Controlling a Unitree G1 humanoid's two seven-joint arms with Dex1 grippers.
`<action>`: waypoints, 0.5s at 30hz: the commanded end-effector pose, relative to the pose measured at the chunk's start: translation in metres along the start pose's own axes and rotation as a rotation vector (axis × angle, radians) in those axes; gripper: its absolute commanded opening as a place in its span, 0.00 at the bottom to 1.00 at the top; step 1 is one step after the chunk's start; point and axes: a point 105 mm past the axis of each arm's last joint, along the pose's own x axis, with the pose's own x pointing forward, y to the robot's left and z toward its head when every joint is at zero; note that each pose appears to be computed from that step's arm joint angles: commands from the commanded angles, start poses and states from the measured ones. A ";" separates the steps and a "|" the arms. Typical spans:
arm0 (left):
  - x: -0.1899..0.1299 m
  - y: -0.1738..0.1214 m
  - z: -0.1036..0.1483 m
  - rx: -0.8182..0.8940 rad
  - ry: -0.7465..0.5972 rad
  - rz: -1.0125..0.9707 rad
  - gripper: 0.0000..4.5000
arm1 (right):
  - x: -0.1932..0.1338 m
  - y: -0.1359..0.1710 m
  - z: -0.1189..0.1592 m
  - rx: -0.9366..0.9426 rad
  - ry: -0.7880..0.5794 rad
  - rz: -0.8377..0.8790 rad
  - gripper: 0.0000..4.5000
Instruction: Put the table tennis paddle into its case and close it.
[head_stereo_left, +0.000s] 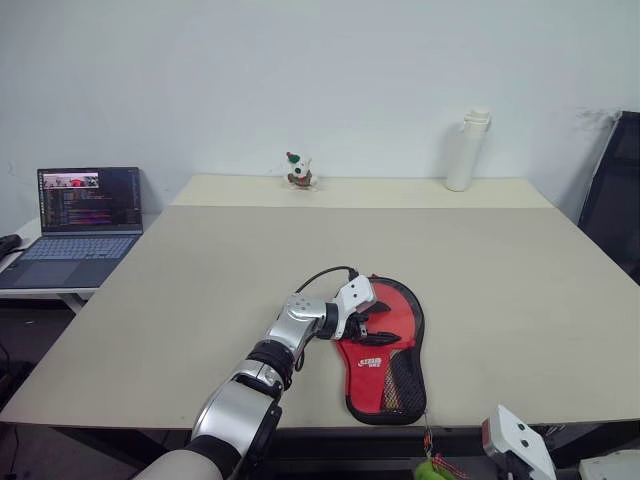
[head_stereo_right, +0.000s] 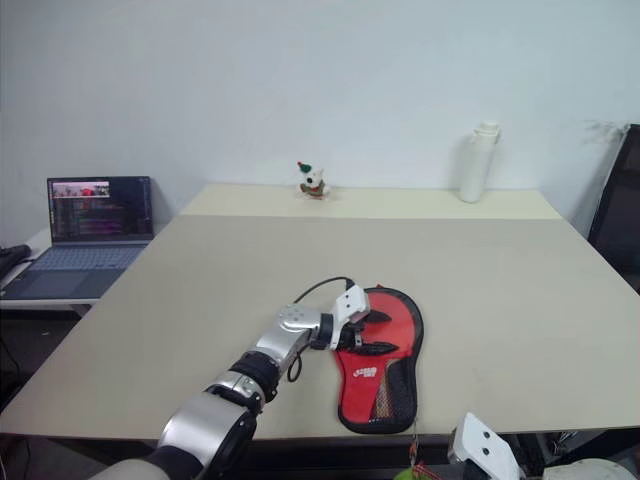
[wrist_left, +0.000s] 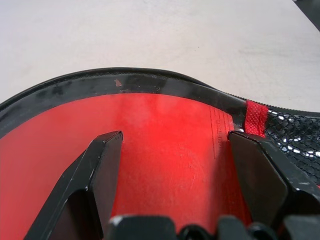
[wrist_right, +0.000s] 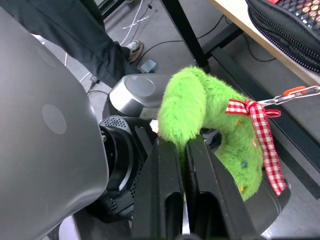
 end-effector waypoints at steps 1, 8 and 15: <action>0.005 -0.015 -0.024 -0.037 0.079 -0.049 0.81 | -0.004 0.001 0.010 -0.023 -0.031 0.030 0.00; 0.006 -0.013 -0.019 -0.061 0.052 -0.039 0.81 | -0.008 -0.009 0.031 -0.068 -0.084 0.013 0.46; -0.011 -0.003 0.004 0.015 -0.004 -0.037 0.81 | -0.037 -0.075 0.081 -0.156 -0.271 -0.253 0.76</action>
